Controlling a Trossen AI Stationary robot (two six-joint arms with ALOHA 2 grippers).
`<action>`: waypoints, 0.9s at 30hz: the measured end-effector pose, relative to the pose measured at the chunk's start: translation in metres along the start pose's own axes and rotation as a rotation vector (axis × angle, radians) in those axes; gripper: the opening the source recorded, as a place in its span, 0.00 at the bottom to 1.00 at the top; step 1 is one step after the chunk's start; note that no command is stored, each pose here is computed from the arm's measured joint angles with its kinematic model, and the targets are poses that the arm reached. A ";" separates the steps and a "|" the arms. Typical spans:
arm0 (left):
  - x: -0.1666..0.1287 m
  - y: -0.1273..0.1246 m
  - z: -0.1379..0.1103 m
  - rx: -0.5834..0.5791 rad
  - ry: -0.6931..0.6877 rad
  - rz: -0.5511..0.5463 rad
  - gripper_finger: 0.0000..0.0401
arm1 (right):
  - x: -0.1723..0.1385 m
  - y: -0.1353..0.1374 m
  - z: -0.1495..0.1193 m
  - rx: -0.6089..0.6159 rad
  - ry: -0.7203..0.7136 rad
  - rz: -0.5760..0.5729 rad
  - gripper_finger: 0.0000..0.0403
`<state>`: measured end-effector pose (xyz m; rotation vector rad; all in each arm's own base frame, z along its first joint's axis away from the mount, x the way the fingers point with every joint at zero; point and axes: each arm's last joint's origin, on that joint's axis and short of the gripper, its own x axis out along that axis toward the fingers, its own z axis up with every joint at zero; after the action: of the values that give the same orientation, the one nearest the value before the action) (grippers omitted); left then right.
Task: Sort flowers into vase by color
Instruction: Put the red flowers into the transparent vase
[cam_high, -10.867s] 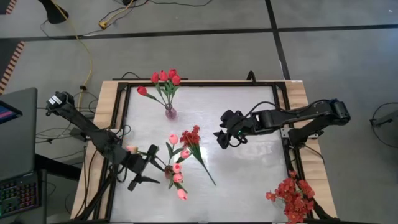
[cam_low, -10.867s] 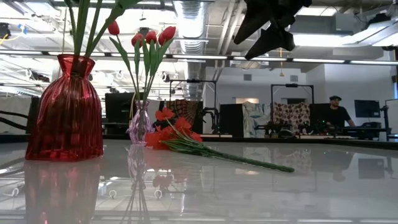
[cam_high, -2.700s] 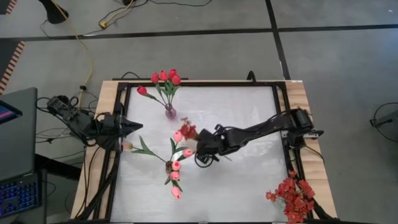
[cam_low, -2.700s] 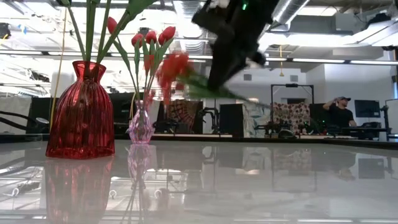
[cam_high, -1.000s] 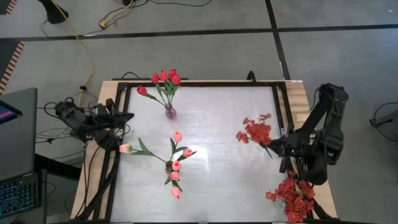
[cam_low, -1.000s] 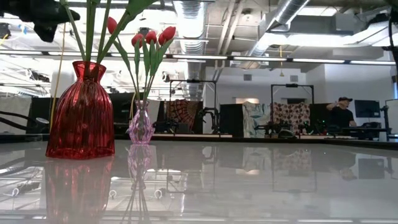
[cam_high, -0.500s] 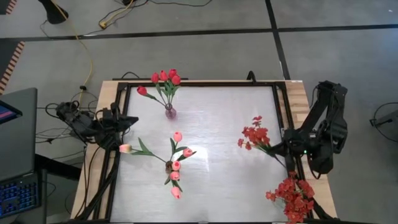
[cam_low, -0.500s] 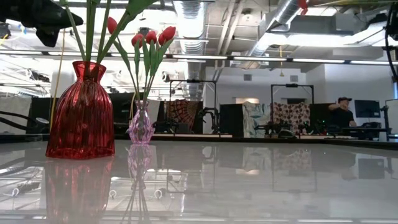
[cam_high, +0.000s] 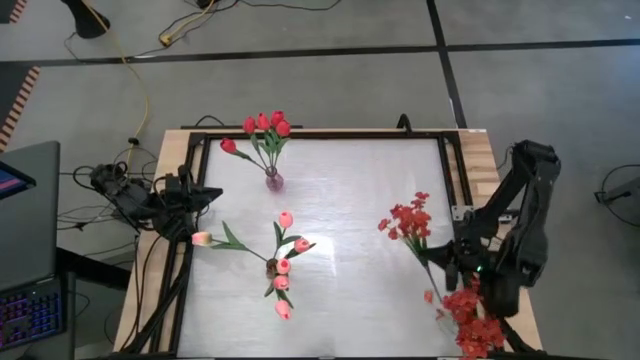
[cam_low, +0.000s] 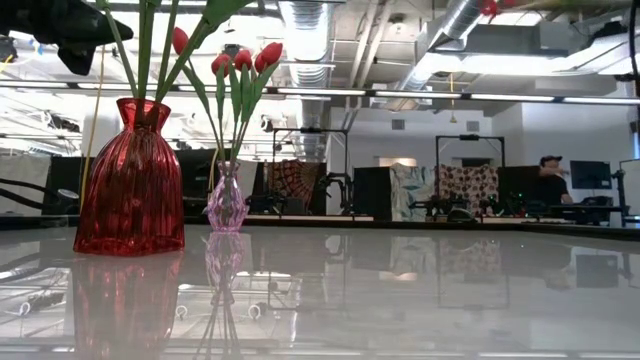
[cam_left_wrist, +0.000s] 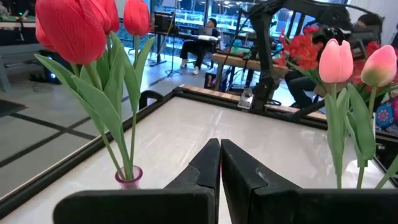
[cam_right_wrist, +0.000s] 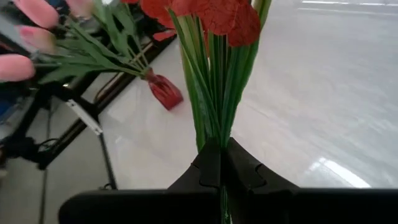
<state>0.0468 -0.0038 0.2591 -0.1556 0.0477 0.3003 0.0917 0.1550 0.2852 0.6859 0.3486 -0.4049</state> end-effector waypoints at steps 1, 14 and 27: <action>0.000 0.000 0.000 0.006 0.000 0.000 0.00 | 0.002 0.002 -0.006 -0.004 -0.002 -0.008 0.07; 0.000 0.000 0.000 0.004 -0.001 0.000 0.00 | -0.023 0.003 -0.019 -0.033 0.005 0.067 0.07; 0.000 0.000 0.000 -0.002 -0.002 0.008 0.00 | -0.042 0.000 -0.012 -0.081 0.061 0.141 0.08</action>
<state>0.0466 -0.0035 0.2593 -0.1569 0.0456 0.3086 0.0536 0.1735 0.2945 0.6404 0.3705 -0.2352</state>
